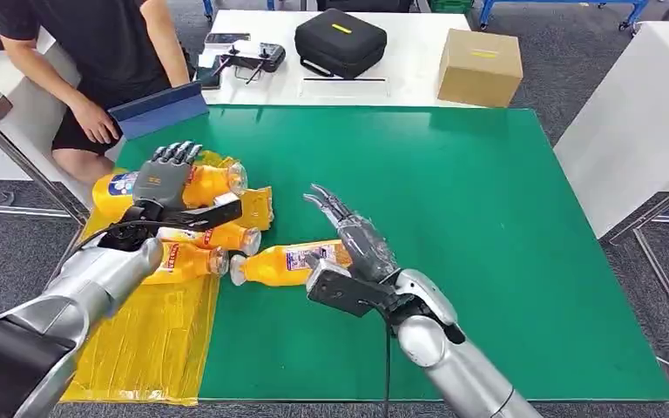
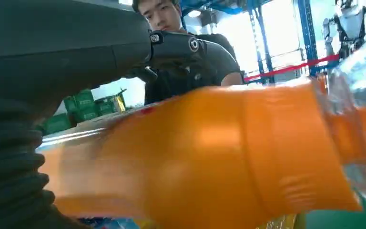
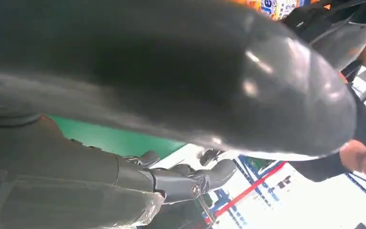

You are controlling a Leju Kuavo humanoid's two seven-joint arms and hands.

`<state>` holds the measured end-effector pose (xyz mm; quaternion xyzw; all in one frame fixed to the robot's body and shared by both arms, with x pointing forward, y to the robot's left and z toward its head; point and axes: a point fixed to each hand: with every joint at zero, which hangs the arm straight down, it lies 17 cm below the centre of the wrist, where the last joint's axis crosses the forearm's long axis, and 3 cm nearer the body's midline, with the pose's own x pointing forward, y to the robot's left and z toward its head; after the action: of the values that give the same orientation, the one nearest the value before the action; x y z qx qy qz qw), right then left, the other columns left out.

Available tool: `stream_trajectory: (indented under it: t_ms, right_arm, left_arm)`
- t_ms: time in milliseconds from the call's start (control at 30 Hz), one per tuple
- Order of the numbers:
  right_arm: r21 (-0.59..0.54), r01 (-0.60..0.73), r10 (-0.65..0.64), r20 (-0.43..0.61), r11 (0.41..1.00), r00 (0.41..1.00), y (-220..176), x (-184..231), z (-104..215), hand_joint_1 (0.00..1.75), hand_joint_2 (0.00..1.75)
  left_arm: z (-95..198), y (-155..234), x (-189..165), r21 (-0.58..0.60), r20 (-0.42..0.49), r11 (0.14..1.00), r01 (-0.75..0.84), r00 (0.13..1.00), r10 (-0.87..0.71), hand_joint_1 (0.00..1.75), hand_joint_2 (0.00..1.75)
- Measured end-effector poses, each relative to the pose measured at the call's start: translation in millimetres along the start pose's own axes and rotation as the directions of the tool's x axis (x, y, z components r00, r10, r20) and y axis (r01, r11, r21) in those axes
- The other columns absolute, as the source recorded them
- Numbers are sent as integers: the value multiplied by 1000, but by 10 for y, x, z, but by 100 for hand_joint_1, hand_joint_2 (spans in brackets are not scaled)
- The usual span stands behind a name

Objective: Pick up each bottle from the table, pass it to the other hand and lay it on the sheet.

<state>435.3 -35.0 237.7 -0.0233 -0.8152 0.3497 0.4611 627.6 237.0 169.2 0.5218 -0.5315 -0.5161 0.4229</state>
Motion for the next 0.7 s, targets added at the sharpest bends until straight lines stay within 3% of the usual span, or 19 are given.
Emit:
stream_trajectory:
  t_ms: [133,467,600,700]
  right_arm:
    - [8,-1,1,-13,1000,1000,39,-8,-15,0,0]
    - [18,-31,31,-27,999,999,83,-19,-25,0,0]
    - [26,-57,58,-38,998,998,96,-78,-8,0,0]
    - [35,-111,113,-58,993,992,92,-172,18,0,0]
  left_arm:
    - [-17,133,-26,69,15,997,-18,1000,17,0,0]
    - [-71,272,-120,102,14,992,-67,998,66,0,0]
    - [-96,396,-137,143,22,979,-148,989,146,0,0]
    - [-114,579,-152,202,51,933,-299,954,295,0,0]
